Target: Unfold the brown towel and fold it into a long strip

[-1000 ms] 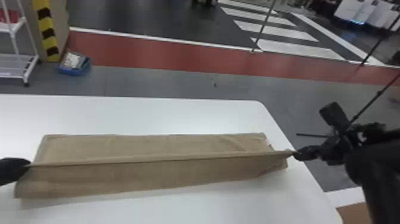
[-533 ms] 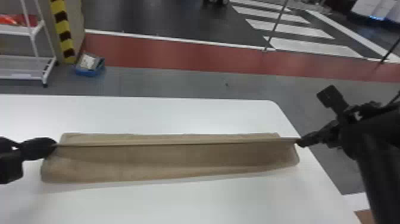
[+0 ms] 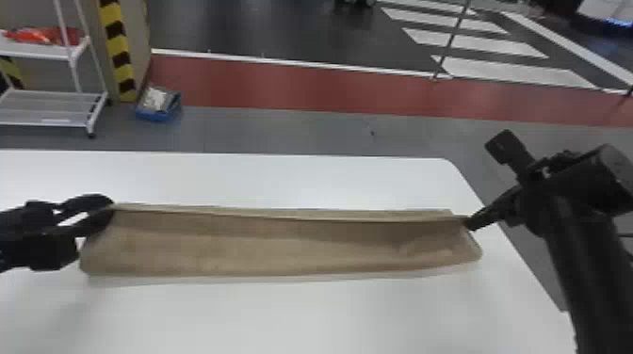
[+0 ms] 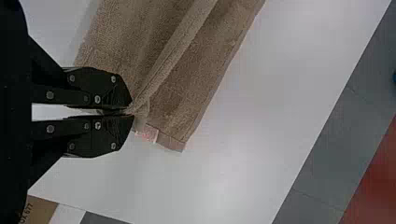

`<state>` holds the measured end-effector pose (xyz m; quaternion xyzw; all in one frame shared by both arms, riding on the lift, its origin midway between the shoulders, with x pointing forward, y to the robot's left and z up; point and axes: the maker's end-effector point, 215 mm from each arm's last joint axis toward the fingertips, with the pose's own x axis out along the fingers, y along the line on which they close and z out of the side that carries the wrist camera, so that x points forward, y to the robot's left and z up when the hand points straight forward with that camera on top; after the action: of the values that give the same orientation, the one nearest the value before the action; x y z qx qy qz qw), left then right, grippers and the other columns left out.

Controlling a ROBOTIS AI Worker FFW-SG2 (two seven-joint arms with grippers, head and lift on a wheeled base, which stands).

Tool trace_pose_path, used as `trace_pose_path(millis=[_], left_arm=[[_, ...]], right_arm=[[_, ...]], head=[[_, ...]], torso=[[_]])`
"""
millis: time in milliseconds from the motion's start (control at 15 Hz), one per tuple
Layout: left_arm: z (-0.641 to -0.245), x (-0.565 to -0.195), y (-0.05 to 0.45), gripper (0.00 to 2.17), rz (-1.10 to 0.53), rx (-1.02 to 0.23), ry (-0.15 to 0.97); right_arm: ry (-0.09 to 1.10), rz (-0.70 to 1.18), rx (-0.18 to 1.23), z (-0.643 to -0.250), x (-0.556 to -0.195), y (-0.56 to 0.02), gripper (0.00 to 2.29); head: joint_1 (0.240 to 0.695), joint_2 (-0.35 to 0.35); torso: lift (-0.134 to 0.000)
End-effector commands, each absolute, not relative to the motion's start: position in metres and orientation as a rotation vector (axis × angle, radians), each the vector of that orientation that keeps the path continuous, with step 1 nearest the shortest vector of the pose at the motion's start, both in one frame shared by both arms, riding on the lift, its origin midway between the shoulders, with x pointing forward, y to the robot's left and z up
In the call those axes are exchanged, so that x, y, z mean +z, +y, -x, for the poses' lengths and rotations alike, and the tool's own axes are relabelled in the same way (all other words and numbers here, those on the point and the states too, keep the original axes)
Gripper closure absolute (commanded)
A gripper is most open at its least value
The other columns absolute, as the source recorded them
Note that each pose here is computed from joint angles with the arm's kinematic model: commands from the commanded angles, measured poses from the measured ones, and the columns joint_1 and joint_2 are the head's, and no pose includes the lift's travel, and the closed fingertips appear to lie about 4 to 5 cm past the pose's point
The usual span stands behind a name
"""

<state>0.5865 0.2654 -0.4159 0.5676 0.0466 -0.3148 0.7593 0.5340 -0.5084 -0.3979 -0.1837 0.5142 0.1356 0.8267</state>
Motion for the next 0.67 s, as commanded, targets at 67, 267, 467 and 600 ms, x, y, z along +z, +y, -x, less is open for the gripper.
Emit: trace_pose_path(millis=[67,267,467,600], left_arm=[[-0.584,-0.418,0.263,0.0,-1.227,-0.655,0.077],[-0.582,-0.416,0.26,0.0,-1.21,-0.627,0.053],[-0.578,-0.408,0.27,0.0,-1.177,-0.578,0.032],[-0.574,-0.383,0.292,0.01,-1.076,-0.473,-0.008]], right_arm=[[1.068,0.409,0.147,-0.546,-0.408,-0.517,0.0],[1.02,0.447,0.015,-0.555,-0.408,-0.535,0.05],[0.971,0.429,-0.041,-0.547,-0.404,-0.538,0.06],[0.912,0.361,-0.086,-0.522,-0.402,-0.544,0.07]], head=[[0.695,-0.237],[0.695,-0.252],[0.695,-0.263],[0.695,-0.26]], torso=[[-0.123],[-0.123],[-0.123],[-0.123]])
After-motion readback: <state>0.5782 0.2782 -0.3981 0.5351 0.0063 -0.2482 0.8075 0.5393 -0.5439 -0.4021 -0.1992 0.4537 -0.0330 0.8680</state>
